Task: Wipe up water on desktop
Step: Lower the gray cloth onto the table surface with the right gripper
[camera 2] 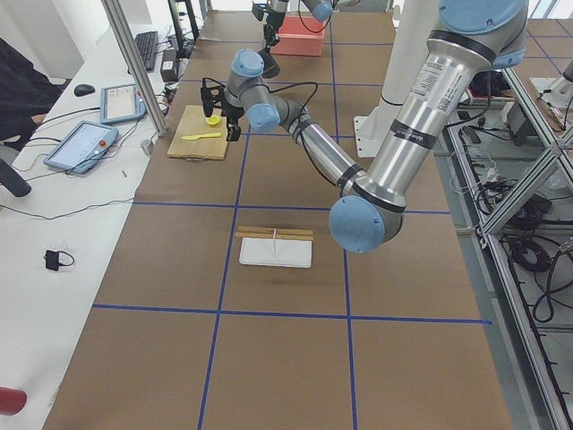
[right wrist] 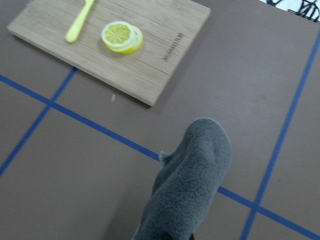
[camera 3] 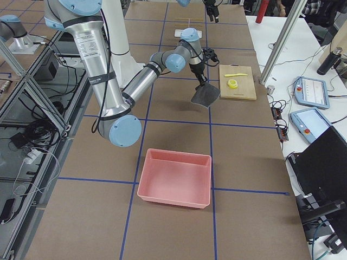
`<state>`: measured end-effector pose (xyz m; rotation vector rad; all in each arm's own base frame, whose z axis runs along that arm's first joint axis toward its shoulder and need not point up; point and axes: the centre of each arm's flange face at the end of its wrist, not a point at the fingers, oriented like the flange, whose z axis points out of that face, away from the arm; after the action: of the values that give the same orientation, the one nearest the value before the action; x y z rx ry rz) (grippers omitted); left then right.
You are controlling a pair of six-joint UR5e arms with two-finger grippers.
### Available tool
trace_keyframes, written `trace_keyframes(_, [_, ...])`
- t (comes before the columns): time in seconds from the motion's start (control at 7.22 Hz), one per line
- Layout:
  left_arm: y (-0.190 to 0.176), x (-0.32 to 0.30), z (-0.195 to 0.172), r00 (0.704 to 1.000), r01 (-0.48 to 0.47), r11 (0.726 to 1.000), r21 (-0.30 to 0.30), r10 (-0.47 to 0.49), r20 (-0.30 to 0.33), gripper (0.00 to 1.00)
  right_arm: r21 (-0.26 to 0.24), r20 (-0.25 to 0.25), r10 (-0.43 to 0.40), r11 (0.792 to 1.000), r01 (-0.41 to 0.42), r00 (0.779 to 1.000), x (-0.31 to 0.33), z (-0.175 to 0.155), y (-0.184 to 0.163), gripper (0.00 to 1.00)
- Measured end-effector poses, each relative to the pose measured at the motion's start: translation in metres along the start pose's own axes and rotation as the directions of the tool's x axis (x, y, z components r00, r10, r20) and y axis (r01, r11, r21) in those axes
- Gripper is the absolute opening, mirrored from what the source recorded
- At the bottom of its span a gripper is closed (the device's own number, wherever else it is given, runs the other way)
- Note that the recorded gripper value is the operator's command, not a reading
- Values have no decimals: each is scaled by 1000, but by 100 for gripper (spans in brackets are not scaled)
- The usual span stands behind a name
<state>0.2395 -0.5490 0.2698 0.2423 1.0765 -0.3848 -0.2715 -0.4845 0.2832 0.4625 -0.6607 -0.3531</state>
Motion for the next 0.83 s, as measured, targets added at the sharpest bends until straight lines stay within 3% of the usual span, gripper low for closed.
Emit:
trace_keyframes(0.14, [5,-40,-9,992,-124,992,-3,124,34,98,-69,-84,-88,994,82,993,22,4,5,0])
trace_keyframes(0.28, [5,-63,-18,980,-194,981,-2,193,54,98,-145,-150,-192,975,170,970,36,11,13,0])
trace_keyframes(0.42, [4,-76,-22,973,-220,975,-1,220,68,98,-216,-172,-275,947,236,946,37,22,22,0])
trace_keyframes(0.55, [3,-85,-22,970,-229,973,-1,228,78,98,-282,-153,-335,916,284,930,18,39,33,0])
trace_keyframes(0.83, [0,-92,-22,970,-228,974,3,227,90,98,-390,-66,-393,856,339,917,-37,72,50,0])
